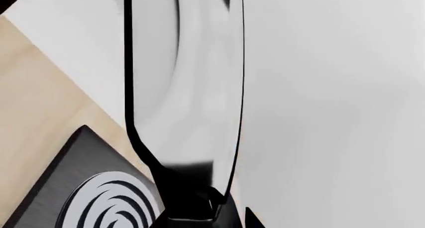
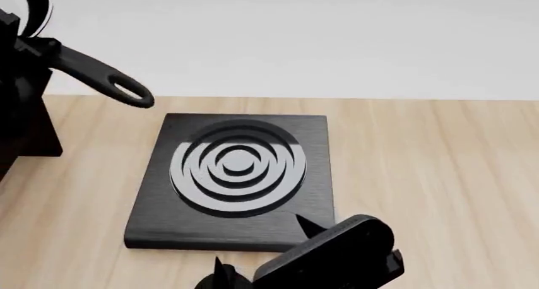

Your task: Put the frying pan on the cabinet shelf.

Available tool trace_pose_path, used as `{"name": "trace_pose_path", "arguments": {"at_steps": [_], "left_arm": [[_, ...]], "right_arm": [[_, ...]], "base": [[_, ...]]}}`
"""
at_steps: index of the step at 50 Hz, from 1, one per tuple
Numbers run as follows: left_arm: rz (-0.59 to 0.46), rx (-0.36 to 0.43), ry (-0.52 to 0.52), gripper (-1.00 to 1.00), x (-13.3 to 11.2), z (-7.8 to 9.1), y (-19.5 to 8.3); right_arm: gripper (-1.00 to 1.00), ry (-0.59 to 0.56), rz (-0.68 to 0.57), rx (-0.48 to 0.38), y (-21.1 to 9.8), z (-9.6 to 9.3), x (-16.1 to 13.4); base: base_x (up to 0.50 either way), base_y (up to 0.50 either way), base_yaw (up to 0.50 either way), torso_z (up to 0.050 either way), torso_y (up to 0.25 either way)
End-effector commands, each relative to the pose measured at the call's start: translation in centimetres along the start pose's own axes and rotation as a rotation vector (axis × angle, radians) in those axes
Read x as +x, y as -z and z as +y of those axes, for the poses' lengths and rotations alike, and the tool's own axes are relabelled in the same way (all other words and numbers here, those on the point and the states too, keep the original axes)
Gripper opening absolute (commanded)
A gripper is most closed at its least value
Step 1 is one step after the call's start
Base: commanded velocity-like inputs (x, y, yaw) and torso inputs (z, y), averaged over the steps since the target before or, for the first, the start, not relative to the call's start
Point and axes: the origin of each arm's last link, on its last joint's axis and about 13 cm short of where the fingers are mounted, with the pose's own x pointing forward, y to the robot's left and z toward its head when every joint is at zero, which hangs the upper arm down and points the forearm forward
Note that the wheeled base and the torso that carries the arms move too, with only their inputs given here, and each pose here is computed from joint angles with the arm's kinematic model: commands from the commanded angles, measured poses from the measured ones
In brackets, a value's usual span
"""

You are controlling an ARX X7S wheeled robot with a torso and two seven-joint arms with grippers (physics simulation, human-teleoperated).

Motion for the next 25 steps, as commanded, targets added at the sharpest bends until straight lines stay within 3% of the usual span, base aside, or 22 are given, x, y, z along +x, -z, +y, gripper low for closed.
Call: {"name": "trace_pose_path", "arguments": {"at_steps": [1, 10, 14, 23, 25], "left_arm": [[-0.097, -0.096, 0.084, -1.00, -0.5, -0.3, -4.3], [-0.164, -0.210, 0.040, -1.00, -0.9, 1.4, -6.1], [-0.178, -0.320, 0.090, -1.00, -1.2, 1.7, -6.9], [-0.218, -0.353, 0.068, -1.00, -1.4, 2.8, -7.7], [-0.223, -0.399, 0.086, -1.00, -1.5, 3.0, -7.8]], "right_arm": [[1.00, 0.003, 0.014, 0.013, 0.4, 0.1, -0.1], [1.00, 0.002, 0.021, 0.014, 0.5, 0.3, 0.0], [1.00, 0.003, 0.027, 0.020, 0.6, 0.3, 0.1], [1.00, -0.001, 0.032, 0.021, 0.8, 0.4, 0.2], [1.00, -0.003, 0.032, 0.022, 0.9, 0.5, 0.2]], "base": [[0.00, 0.00, 0.00, 0.000, 0.000], [0.00, 0.00, 0.00, 0.001, 0.001], [0.00, 0.00, 0.00, 0.000, 0.003], [0.00, 0.00, 0.00, 0.000, 0.002], [0.00, 0.00, 0.00, 0.000, 0.000]]}}
